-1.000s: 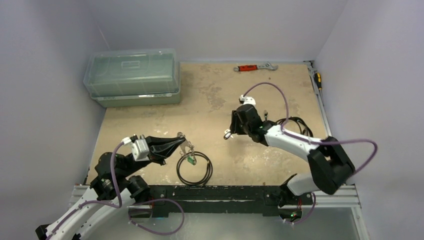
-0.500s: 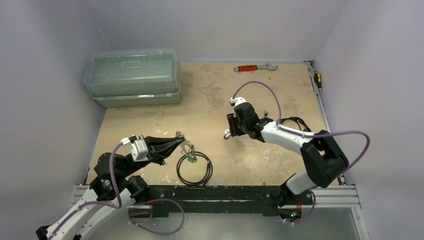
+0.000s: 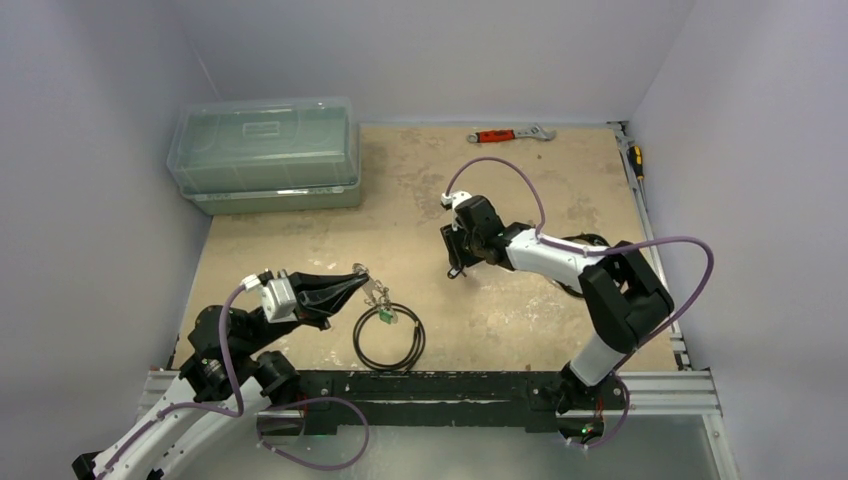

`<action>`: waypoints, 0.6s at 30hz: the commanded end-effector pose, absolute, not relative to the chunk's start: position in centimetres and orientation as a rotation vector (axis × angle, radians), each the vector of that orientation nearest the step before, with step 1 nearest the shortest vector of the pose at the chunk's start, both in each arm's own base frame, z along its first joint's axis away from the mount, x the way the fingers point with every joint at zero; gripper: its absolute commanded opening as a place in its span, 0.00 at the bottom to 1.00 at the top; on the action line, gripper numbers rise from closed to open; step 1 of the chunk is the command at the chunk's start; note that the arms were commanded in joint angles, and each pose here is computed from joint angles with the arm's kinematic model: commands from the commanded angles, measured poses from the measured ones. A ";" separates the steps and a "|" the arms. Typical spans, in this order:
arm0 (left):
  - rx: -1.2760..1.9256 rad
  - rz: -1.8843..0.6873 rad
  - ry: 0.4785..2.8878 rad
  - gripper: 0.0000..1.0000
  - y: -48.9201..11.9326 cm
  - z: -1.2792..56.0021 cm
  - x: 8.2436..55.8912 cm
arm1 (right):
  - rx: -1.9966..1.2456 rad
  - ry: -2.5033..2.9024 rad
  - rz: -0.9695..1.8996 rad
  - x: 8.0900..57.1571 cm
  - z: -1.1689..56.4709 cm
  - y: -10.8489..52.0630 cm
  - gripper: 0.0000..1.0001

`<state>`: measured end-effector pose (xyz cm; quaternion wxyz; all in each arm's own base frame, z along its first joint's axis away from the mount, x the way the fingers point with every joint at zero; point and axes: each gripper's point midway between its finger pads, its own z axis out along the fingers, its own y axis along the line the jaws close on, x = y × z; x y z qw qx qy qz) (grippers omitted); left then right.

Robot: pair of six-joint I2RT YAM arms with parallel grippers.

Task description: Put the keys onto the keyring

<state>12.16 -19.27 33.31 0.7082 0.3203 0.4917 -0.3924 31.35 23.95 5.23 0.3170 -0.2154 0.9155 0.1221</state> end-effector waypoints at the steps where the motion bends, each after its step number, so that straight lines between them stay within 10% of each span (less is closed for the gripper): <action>1: 0.692 -0.866 1.030 0.00 -18.9 35.0 12.0 | -0.598 2.397 0.299 31.9 5.5 24.3 0.42; 13: 0.689 -0.867 1.020 0.00 -18.7 35.1 11.7 | -0.608 2.456 0.264 32.0 3.4 24.2 0.33; 18: 0.687 -0.867 1.015 0.00 -18.6 35.2 11.6 | -0.607 2.468 0.261 32.0 3.1 24.2 0.12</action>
